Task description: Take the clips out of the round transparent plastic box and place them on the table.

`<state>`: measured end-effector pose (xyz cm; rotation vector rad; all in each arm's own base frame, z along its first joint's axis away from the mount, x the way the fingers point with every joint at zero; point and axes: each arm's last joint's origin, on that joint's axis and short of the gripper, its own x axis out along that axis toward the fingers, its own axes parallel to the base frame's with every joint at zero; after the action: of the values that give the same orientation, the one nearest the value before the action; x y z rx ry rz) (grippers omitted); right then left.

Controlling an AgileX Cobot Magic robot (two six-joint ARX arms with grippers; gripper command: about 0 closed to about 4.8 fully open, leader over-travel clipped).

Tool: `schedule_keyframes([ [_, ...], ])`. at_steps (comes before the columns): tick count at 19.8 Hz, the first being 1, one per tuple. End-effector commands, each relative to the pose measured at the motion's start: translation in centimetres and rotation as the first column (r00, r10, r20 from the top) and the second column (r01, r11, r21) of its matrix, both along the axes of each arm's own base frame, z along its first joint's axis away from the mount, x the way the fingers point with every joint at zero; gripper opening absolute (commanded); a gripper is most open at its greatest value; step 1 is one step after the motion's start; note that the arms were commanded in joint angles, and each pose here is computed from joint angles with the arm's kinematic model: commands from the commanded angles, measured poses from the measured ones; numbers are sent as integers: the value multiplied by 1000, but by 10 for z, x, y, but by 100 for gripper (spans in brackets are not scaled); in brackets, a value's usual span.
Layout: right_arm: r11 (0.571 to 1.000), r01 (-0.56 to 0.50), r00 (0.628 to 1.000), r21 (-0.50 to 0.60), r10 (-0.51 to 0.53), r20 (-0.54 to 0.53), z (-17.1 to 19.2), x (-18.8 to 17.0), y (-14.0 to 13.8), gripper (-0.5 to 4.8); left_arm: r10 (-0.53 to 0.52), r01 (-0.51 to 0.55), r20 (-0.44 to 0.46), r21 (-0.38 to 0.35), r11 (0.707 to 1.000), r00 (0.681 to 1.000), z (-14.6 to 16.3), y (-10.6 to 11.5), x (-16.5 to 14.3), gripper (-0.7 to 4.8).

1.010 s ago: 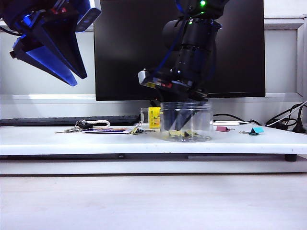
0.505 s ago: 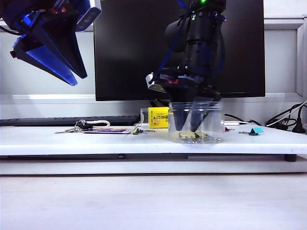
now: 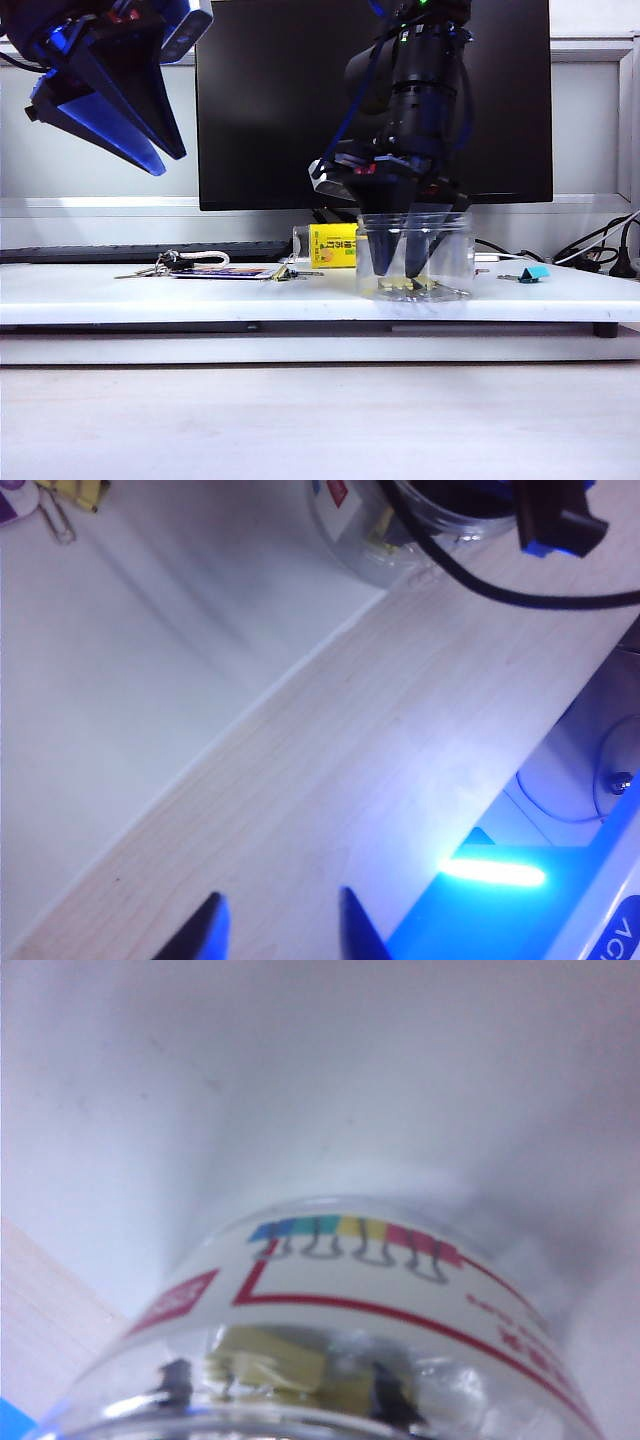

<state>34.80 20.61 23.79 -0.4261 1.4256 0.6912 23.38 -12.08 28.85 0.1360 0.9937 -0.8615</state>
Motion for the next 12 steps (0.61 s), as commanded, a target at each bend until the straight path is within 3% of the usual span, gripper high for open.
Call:
schedule_keyframes([
  [1, 1000, 4, 999, -22, -5, -46, -24, 5, 3, 205, -3, 3, 12, -11, 1000, 1000, 2, 0, 0, 152],
  [3, 1000, 5, 1000, -3, -5, -14, -24, 8, 5, 153, -2, 2, 14, -9, 1000, 1000, 2, 0, 0, 153],
  [10, 1000, 13, 999, 23, -14, 46, -16, 15, 7, 142, -1, 2, 27, -14, 1000, 1000, 3, 0, 1, 152],
  [12, 999, 19, 997, 43, -22, 76, -3, 18, 9, 103, -1, 2, 26, -14, 1000, 1000, 3, 0, 1, 152],
])
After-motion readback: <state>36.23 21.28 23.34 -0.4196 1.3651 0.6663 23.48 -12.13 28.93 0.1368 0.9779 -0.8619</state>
